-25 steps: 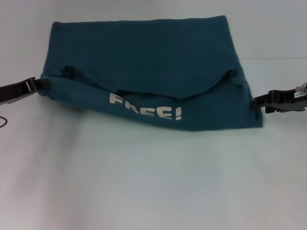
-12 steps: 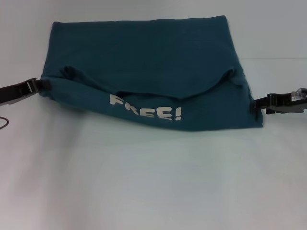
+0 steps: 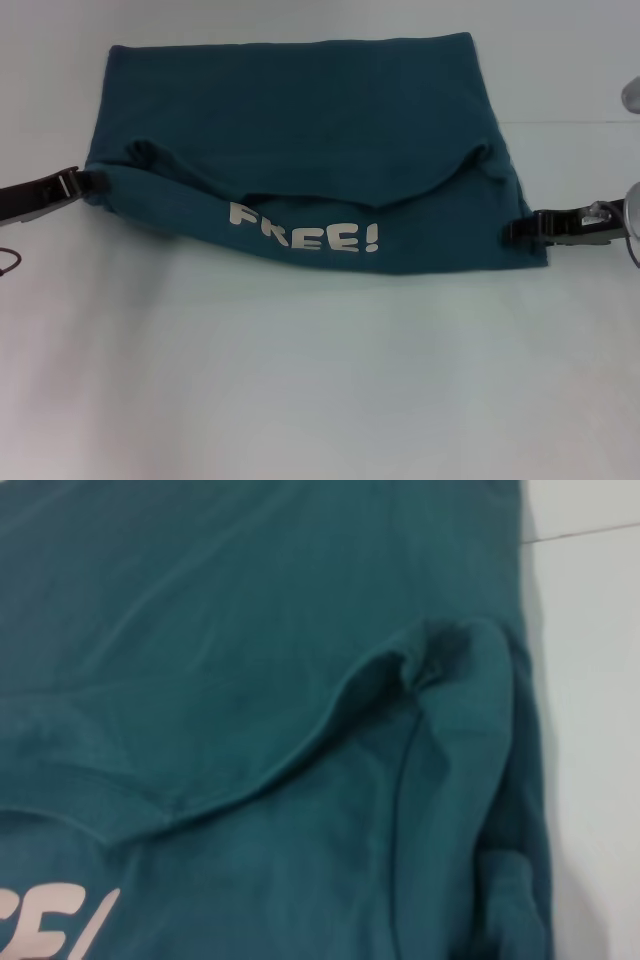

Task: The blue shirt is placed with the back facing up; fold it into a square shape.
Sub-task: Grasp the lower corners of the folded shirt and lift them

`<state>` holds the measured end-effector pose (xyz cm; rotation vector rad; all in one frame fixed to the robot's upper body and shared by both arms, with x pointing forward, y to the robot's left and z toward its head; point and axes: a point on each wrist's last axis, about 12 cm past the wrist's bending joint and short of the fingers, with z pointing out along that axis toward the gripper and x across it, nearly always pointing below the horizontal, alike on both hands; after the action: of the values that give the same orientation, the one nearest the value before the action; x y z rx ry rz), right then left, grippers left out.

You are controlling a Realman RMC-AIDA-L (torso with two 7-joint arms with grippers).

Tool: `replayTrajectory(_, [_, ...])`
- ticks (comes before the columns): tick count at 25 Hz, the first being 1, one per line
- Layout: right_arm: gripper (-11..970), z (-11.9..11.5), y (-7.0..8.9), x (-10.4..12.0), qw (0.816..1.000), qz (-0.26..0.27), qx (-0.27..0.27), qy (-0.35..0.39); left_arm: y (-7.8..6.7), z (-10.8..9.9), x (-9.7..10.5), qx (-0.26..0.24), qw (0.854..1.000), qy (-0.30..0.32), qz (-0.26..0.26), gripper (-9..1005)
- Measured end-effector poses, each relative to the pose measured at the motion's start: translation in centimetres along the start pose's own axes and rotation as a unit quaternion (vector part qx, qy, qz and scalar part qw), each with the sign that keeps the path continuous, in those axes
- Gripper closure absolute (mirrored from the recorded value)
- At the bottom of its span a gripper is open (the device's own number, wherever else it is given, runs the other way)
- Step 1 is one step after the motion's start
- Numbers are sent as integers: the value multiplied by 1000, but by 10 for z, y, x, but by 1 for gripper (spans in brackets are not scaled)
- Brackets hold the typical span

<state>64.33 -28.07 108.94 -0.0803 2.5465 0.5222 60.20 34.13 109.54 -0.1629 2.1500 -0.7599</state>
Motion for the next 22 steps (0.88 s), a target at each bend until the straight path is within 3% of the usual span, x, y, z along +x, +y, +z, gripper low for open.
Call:
replayTrajectory(11, [380, 9, 14, -3, 1000, -24, -4, 4, -1, 0, 0, 2, 1000, -1, -1, 939])
replayTrajectory(20, [397, 7, 12, -5, 1000, -30, 3, 5, -1, 0, 0, 3, 1000, -1, -2, 940])
replayTrajectory(22, [485, 7, 12, -5, 1000, -29, 2, 5, -1, 0, 0, 3, 1000, -1, -2, 940])
